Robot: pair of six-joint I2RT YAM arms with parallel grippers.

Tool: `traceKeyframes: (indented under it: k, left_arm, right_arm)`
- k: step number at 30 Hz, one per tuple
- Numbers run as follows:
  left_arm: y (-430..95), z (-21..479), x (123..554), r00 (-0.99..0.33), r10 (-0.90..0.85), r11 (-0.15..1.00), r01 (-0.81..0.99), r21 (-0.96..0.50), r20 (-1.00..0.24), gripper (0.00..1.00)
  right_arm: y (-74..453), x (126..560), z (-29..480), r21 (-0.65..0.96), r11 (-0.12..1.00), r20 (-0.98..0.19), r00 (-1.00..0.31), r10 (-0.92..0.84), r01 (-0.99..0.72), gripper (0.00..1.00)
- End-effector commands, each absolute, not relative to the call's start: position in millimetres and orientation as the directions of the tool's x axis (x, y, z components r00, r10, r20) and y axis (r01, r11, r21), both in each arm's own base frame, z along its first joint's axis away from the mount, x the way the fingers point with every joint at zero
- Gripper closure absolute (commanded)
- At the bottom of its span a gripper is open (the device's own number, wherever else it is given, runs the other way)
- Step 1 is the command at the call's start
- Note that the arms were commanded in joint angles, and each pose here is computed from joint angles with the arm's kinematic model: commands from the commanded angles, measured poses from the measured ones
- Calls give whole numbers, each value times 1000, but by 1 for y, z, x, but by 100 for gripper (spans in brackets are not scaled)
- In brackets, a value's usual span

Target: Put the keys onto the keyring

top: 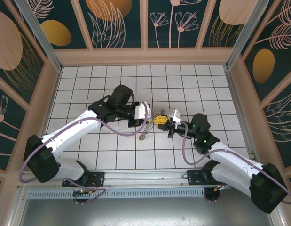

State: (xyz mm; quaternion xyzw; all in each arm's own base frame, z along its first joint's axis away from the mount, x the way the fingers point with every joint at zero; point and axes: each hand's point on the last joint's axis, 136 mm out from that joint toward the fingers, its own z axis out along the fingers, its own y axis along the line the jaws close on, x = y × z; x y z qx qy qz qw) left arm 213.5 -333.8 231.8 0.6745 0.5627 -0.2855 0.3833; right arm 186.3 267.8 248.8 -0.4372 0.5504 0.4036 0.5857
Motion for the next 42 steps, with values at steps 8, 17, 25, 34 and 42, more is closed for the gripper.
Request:
traceKeyframes:
  k: [8, 17, 25, 34, 42]
  left_arm:
    - [-339, 266, 199, 269, 409, -110, 963, 245, -872, 100]
    - [-337, 238, 199, 256, 452, -122, 967, 225, -854, 100]
    - [-340, 235, 198, 266, 449, -143, 964, 225, -853, 100]
    - [-327, 255, 220, 305, 500, -8, 937, 348, -811, 100]
    - [-318, 262, 233, 396, 544, 22, 875, 484, -740, 100]
  right_arm:
    - [265, 175, 268, -115, 277, -987, 141, 74, -954, 100]
    - [254, 176, 294, -101, 338, -962, 178, 206, -936, 100]
    - [252, 181, 298, -74, 365, -957, 169, 236, -928, 100]
    - [266, 197, 264, -60, 360, -998, 62, -4, -931, 100]
    - [275, 202, 261, 62, 329, -992, -94, -82, -942, 100]
